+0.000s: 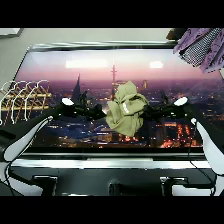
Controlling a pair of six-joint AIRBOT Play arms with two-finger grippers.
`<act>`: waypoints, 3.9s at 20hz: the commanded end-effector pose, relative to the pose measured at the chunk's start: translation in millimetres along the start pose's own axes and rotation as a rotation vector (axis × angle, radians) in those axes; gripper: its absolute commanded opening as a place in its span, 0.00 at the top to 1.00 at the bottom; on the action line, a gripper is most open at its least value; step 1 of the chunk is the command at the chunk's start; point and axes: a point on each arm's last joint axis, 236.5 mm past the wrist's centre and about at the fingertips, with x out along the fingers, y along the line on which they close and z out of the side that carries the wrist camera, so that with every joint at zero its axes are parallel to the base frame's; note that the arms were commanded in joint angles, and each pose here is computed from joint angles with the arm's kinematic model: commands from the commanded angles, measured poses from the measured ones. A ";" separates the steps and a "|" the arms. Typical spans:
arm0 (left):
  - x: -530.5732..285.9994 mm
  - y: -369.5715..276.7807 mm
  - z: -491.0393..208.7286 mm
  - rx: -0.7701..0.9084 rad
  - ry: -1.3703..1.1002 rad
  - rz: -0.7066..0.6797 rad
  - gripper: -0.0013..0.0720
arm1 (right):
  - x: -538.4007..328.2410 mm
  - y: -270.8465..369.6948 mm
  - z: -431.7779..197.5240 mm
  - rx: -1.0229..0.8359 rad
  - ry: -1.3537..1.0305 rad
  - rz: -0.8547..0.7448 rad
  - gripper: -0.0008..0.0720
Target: Fold the clothes and pants, and hang the long-sleeved shirts on hangers.
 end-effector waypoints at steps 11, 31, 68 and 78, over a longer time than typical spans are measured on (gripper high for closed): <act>-293.3 -258.6 17.0 0.675 -0.561 0.006 0.95 | -305.4 286.1 -29.7 -0.555 -0.646 0.333 0.95; -225.8 -144.0 -11.1 0.223 -0.367 0.097 0.95 | -188.2 264.8 44.8 -0.355 -0.463 0.322 0.94; -203.7 156.3 77.5 -0.082 -0.204 0.360 0.00 | -14.8 -48.4 -84.7 0.177 0.168 -0.041 0.79; -155.1 137.9 62.8 0.086 -0.091 0.362 0.00 | -24.6 -33.9 -109.7 0.164 0.273 -0.004 0.94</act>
